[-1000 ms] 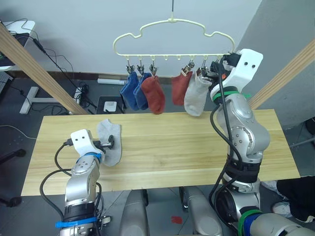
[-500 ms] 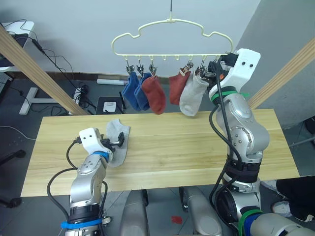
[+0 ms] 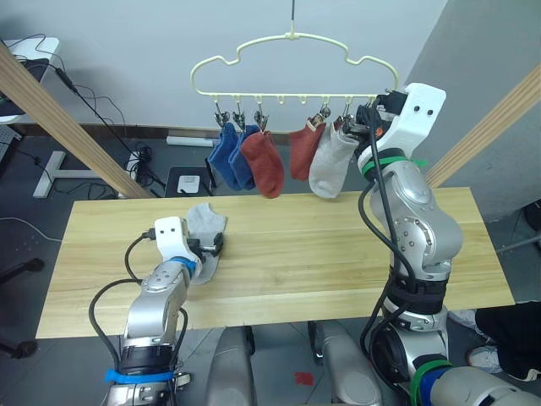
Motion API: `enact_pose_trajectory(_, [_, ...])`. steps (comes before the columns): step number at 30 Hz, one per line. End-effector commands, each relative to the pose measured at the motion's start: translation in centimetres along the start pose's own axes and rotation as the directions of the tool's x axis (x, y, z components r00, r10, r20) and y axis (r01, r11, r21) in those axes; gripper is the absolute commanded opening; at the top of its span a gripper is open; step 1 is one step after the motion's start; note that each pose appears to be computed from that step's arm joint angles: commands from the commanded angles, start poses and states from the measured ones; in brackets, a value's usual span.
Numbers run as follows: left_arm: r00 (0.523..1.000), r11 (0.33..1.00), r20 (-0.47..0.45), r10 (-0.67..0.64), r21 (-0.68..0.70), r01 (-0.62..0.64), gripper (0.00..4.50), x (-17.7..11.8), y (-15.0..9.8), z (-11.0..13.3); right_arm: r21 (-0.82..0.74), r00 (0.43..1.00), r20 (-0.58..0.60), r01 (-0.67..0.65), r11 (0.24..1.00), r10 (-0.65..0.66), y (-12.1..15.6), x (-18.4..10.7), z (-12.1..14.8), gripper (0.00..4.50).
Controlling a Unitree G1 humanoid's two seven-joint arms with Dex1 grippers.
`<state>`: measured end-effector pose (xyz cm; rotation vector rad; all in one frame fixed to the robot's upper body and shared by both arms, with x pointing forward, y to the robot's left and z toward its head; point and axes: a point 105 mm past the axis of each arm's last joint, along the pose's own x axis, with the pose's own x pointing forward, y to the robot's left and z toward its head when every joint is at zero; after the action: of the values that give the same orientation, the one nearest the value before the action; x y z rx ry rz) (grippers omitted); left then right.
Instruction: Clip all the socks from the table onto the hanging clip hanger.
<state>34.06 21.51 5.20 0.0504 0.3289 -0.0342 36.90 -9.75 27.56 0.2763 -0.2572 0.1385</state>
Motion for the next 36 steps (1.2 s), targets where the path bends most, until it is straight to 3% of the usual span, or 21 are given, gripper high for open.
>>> enact_pose_trajectory(1, [0.997,1.0,-0.081,0.021,-0.009,-0.022,4.48,-0.1,0.2,-2.0,0.009,0.998,0.047,-0.028,1.0,0.028,0.6,-0.2,1.2,0.0])
enact_pose_trajectory(3, [0.997,1.0,-0.081,0.014,-0.019,-0.015,4.48,-0.1,0.1,-2.1,0.008,0.999,0.047,-0.028,1.0,0.028,0.6,-0.2,1.1,0.0])
enact_pose_trajectory(7, [0.998,1.0,-0.07,-0.004,-0.027,0.002,3.63,-0.1,-0.1,-1.9,0.011,0.998,0.049,-0.027,1.0,0.027,0.6,-0.2,1.2,0.0])
enact_pose_trajectory(16, [0.998,1.0,-0.058,-0.015,-0.023,0.013,0.96,-0.1,-0.1,-1.8,0.009,0.998,0.052,-0.024,1.0,0.023,0.5,-0.2,1.3,0.0])
enact_pose_trajectory(19, [0.997,0.998,-0.03,-0.069,-0.002,0.069,0.09,-0.2,-0.8,-1.3,0.007,0.998,0.052,-0.021,1.0,0.021,0.5,-0.1,1.3,0.0])
enact_pose_trajectory(21, [0.95,0.947,0.109,-0.292,0.17,0.272,0.01,-0.6,-4.1,1.5,0.004,0.998,0.055,-0.017,1.0,0.017,0.4,-0.1,1.4,0.0])
enact_pose_trajectory(23, [0.829,0.822,0.201,-0.522,0.378,0.426,0.01,-1.7,-7.8,4.1,0.004,0.998,0.057,-0.01,1.0,0.01,0.2,-0.1,1.5,0.0])
enact_pose_trajectory(25, [0.697,0.708,0.242,-0.675,0.479,0.519,0.01,-2.7,-10.8,6.1,0.003,0.998,0.059,-0.005,1.0,0.005,0.1,-0.1,1.6,0.0])
enact_pose_trajectory(29, [0.54,0.588,0.264,-0.799,0.531,0.611,0.01,-3.5,-14.0,8.4,0.0,0.998,0.065,0.002,1.0,-0.002,0.0,-0.1,1.8,0.0])
enact_pose_trajectory(31, [0.498,0.556,0.269,-0.824,0.549,0.624,0.01,-3.8,-14.8,9.0,0.0,0.998,0.067,0.003,1.0,-0.003,-0.1,-0.1,1.9,0.0])
enact_pose_trajectory(34, [0.407,0.502,0.296,-0.864,0.561,0.658,0.01,-3.8,-18.0,11.0,-0.005,0.997,0.075,0.009,1.0,-0.008,-0.2,-0.1,2.2,0.0])
enact_pose_trajectory(36, [0.379,0.497,0.322,-0.867,0.546,0.674,0.01,-3.5,-20.2,12.2,-0.007,0.997,0.08,0.013,1.0,-0.012,-0.2,-0.1,2.4,0.0])
